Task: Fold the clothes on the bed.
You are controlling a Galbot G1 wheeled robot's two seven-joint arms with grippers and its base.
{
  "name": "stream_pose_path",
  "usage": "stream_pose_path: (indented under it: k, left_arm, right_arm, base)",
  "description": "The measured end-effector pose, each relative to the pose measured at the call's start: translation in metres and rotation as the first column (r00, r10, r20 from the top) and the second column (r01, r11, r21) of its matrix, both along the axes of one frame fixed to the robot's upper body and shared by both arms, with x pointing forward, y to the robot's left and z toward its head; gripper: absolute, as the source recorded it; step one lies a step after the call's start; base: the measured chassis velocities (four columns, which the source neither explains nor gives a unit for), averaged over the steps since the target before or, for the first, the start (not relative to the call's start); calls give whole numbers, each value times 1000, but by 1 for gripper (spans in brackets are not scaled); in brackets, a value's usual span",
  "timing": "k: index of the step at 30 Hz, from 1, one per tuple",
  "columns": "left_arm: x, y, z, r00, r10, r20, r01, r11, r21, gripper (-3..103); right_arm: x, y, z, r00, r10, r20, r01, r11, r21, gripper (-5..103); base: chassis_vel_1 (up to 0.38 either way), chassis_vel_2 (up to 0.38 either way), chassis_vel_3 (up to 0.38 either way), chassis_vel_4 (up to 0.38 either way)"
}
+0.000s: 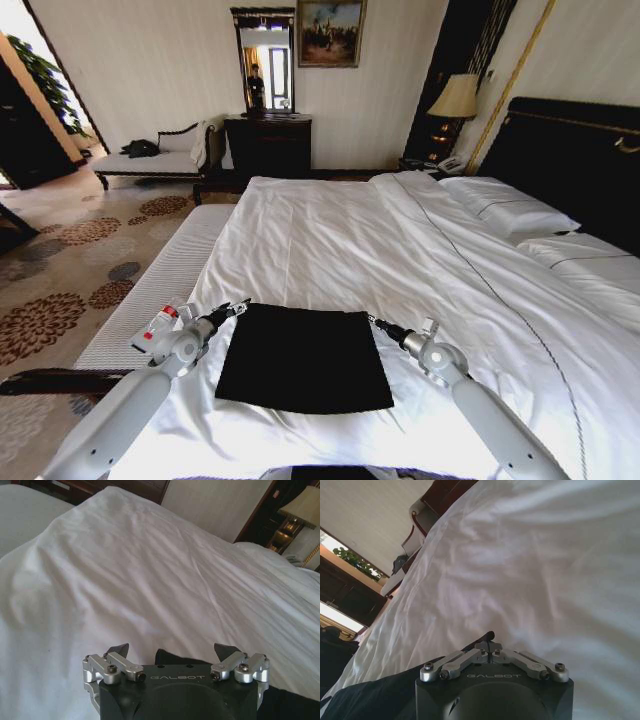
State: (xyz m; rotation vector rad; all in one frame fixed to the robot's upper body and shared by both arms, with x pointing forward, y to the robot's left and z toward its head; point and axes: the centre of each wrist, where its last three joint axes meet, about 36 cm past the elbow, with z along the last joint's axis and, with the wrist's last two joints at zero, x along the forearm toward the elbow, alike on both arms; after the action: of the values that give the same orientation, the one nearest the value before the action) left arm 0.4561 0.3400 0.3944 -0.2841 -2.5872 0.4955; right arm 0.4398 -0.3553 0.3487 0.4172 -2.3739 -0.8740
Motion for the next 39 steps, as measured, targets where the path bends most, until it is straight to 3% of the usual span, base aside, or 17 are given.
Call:
stream_pose_path:
  k: [13, 18, 21, 23, 29, 30, 32, 35, 38, 39]
  left_arm:
    - [11, -10, -13, 999, -10, -41, 9, 1000, -18, 96]
    - [19, -21, -15, 998, -16, -58, 14, 1000, -21, 81]
    - [22, -24, -16, 998, -13, -64, 12, 1000, -19, 65]
    - [22, -24, -16, 998, -13, -65, 11, 1000, -19, 65]
    - [23, -22, -15, 998, -11, -64, 10, 1000, -15, 38]
    - [23, -22, -15, 998, -11, -64, 10, 1000, -15, 38]
    - [23, -22, -14, 998, -9, -61, 8, 1000, -16, 27]
    - [23, -22, -12, 998, -8, -57, 7, 1000, -16, 21]
    - [21, -22, -12, 998, -8, -55, 7, 1000, -16, 5]
    - [20, -23, -12, 998, -7, -54, 6, 1000, -15, 5]
  right_arm:
    - [-2, -3, 1, 1000, -6, -2, 6, 1000, -8, 0]
    - [-3, -3, 1, 1000, -7, -3, 7, 1000, -9, 0]
    - [-3, -4, 2, 1000, -9, -1, 9, 1000, -11, 0]
    - [-2, -4, 2, 1000, -10, 0, 10, 1000, -11, 0]
    - [-2, -6, 3, 1000, -14, 3, 14, 1000, -13, 0]
    - [-2, -6, 3, 1000, -14, 3, 14, 1000, -13, 0]
    - [-3, -5, 3, 1000, -14, 3, 14, 1000, -13, 0]
    - [-3, -5, 4, 1000, -12, 5, 12, 1000, -12, 0]
    - [-3, -4, 5, 1000, -11, 8, 11, 1000, -11, 0]
    - [-3, -4, 5, 1000, -11, 10, 12, 1000, -11, 0]
  base:
    - [0, 0, 0, 0]
    - [0, 0, 0, 0]
    - [0, 0, 0, 0]
    - [0, 0, 0, 0]
    - [0, 0, 0, 0]
    - [0, 0, 0, 0]
    - [0, 0, 0, 0]
    - [0, 0, 0, 0]
    - [0, 0, 0, 0]
    - [0, 0, 0, 0]
